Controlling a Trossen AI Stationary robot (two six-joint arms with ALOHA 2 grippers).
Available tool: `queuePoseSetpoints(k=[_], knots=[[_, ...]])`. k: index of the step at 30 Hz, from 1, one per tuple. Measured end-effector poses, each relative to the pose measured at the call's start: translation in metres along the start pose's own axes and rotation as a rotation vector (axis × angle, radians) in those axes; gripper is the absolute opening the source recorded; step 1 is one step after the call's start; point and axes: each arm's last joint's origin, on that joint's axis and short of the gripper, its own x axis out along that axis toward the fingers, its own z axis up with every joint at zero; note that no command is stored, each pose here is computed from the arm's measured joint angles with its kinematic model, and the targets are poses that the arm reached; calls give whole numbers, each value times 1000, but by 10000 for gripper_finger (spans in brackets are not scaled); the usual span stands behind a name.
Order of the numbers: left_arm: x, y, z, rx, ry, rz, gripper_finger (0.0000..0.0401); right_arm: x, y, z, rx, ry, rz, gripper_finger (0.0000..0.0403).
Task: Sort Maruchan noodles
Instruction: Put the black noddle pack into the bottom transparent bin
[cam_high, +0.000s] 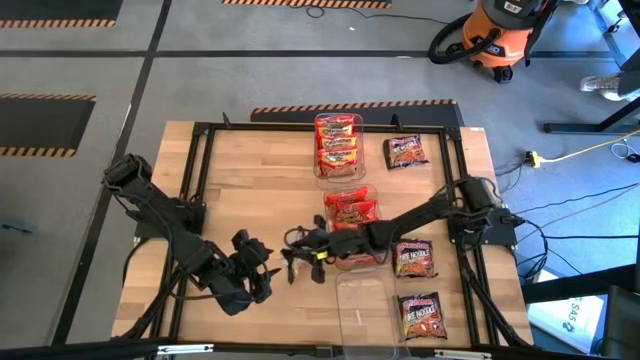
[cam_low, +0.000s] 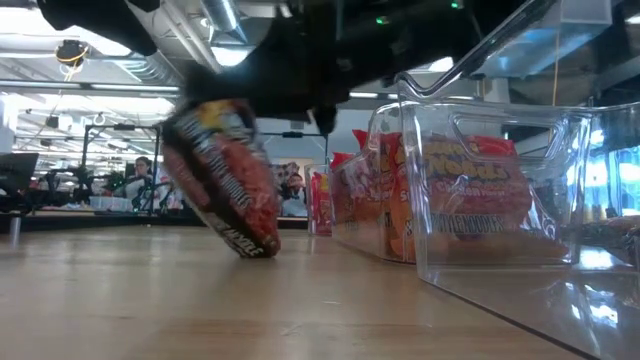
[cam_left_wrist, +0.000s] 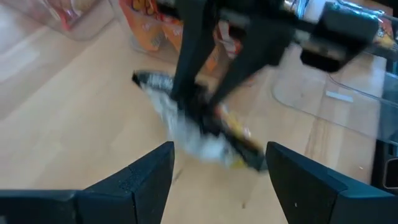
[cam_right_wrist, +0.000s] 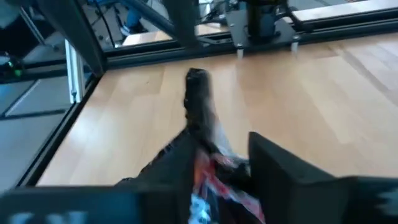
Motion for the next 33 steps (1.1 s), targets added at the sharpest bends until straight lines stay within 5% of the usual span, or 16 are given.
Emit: queuePoseSetpoints(k=[8,12,18,33], knots=[[19,-12,-19,57,-40,56,247,3,-4,46,-189,237,-66,216],[41,-20,-37,75,-1,84,247,-1,-12,71,-249,357,-101,234],[69,-28,-65,110,95,107,247,1,-25,79,-252,334,-124,238],[62,-28,-96,372,261,95,247,61,-43,16,-168,323,-44,239]])
